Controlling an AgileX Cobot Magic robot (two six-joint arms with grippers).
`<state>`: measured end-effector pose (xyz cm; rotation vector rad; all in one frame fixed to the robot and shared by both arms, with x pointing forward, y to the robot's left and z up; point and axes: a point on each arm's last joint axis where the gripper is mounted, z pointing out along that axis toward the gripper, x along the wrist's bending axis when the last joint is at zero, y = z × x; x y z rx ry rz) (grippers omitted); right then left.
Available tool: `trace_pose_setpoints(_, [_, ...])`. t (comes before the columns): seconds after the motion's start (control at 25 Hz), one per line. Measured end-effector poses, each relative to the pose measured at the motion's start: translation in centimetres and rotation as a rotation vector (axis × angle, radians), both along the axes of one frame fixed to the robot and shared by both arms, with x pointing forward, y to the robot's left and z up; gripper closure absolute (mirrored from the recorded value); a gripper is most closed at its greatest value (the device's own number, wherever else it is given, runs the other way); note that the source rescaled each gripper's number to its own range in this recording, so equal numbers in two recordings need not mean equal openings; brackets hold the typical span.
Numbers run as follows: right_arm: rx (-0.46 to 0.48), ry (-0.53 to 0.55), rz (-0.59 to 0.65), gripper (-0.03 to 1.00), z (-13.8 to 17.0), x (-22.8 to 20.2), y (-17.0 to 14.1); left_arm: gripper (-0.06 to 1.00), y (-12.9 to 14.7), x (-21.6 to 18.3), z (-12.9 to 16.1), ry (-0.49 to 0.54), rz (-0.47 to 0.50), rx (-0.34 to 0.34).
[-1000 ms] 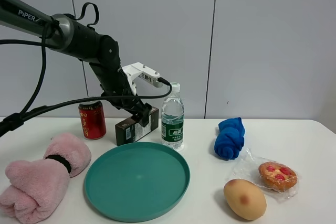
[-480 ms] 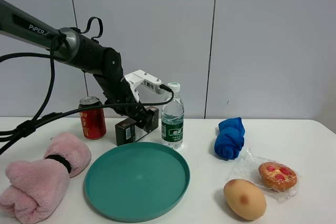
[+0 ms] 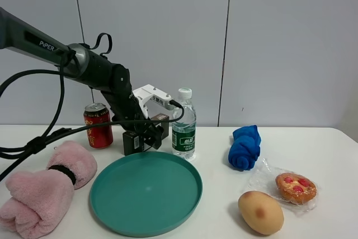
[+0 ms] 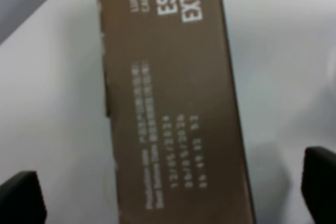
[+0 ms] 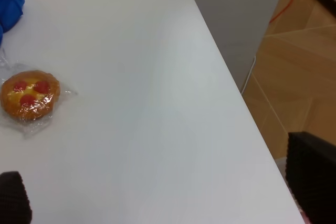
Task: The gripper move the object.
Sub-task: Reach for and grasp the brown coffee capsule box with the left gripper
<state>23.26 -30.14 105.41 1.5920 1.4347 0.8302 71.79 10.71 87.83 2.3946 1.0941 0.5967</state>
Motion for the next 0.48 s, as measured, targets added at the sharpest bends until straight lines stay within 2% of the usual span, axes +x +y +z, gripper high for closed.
trace_pose_setpoints(0.08, [0.000, 0.000, 0.000, -0.03, 0.00, 0.00, 0.00, -0.05, -0.02, 0.04, -0.14, -0.003, 0.000, -0.002])
trace_pose_setpoints(0.16, [0.000, 0.000, 0.000, -0.03, 0.00, 0.00, 0.00, 0.07, -0.05, 0.12, -0.07, -0.014, 0.000, -0.006])
trace_pose_setpoints(0.2, [0.000, 0.000, 0.000, -0.03, 0.00, 0.00, 0.00, 0.21, -0.07, 0.15, -0.04, -0.019, 0.000, -0.009])
trace_pose_setpoints(0.28, [0.000, 0.000, 0.000, -0.03, 0.00, 0.00, 0.00, 0.61, -0.08, 0.17, 0.07, -0.022, 0.000, -0.010])
trace_pose_setpoints(0.32, [0.000, 0.000, 0.000, -0.03, 0.00, 0.00, 0.00, 0.87, -0.08, 0.17, 0.12, -0.023, 0.000, -0.010])
trace_pose_setpoints(0.36, [0.000, 0.000, 0.000, -0.03, 0.00, 0.00, 0.00, 0.94, -0.07, 0.17, 0.18, -0.024, -0.002, -0.009])
trace_pose_setpoints(0.48, [0.000, 0.000, 0.000, -0.03, 0.00, 0.00, 0.00, 0.93, -0.08, 0.18, 0.39, -0.028, -0.002, -0.011])
